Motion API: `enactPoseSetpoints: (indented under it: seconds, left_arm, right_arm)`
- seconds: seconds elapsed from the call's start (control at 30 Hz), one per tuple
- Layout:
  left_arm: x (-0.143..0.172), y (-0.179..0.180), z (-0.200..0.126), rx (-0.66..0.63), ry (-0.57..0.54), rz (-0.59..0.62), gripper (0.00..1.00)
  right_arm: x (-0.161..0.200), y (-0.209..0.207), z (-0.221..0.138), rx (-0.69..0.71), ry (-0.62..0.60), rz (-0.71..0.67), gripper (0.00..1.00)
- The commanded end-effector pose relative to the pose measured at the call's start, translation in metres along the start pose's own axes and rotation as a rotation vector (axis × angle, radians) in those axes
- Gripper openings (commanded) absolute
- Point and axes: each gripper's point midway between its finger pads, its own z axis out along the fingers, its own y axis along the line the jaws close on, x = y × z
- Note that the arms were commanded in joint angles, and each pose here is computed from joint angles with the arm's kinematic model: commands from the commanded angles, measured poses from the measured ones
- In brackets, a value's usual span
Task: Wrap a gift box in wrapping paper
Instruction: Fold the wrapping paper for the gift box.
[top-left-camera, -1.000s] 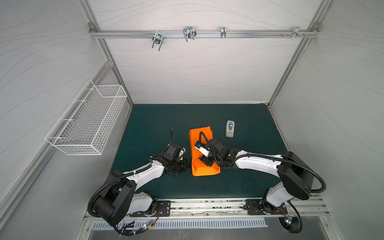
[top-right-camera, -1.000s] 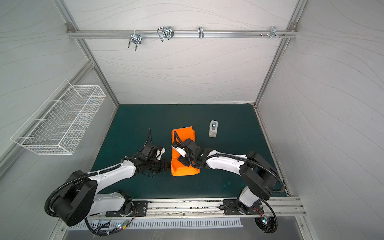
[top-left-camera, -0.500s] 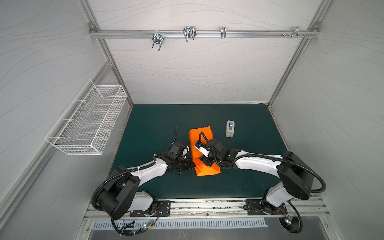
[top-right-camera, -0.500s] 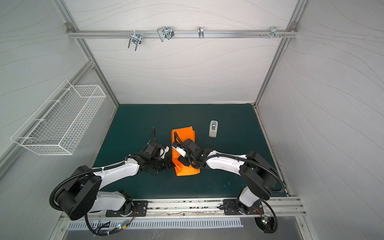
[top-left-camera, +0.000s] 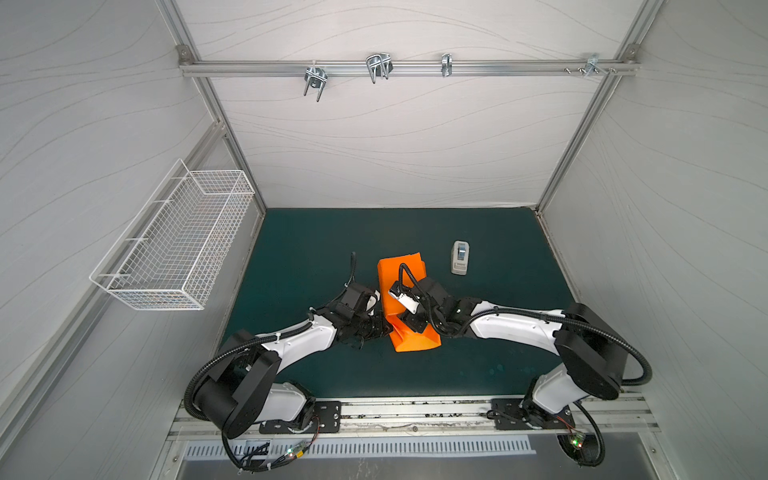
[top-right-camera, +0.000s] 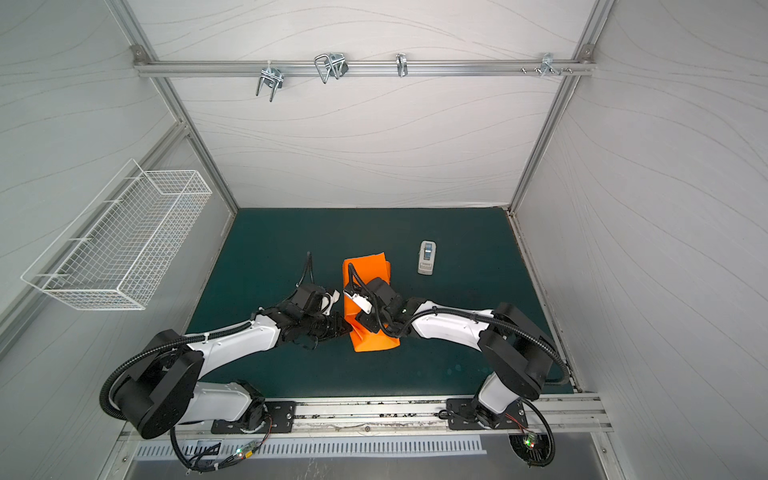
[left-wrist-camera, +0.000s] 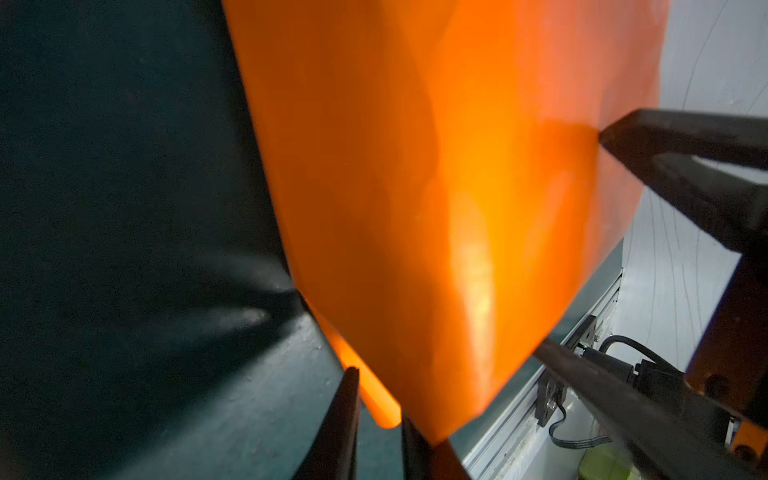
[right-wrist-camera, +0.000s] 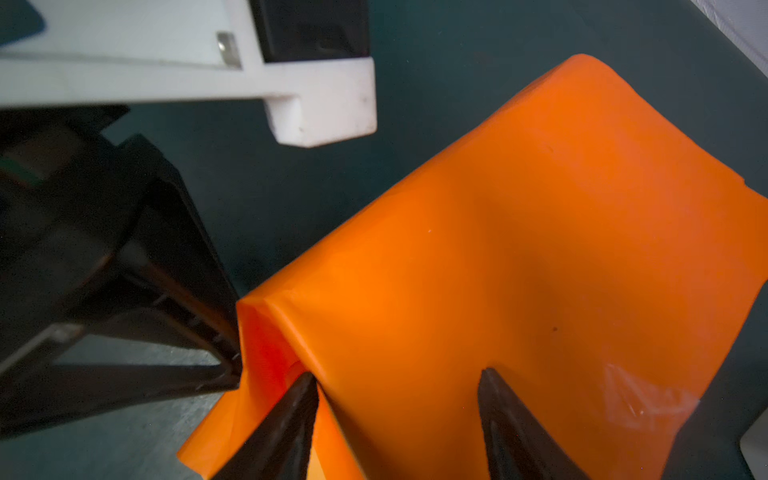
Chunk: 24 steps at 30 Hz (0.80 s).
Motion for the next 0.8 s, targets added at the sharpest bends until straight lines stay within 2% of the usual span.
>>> enactPoseSetpoints:
  seconds: [0.0,0.3,0.53,0.77]
  left_arm:
    - [-0.015,-0.017,0.002,0.034,-0.039,0.019,0.21]
    - [-0.013,-0.027,0.014,0.035,-0.040,0.029,0.21]
    - [-0.018,-0.016,0.013,0.005,-0.122,-0.031,0.21]
    - [-0.015,-0.008,0.019,-0.029,-0.134,-0.059,0.20]
  right_arm:
    - [0.057,0.017,0.007,-0.058,0.183,0.008,0.61]
    - [0.058,0.018,0.008,-0.062,0.188,0.010,0.58]
    - [0.058,0.020,0.007,-0.069,0.189,0.017,0.55]
    - [0.055,0.023,0.007,-0.082,0.185,0.023,0.51]
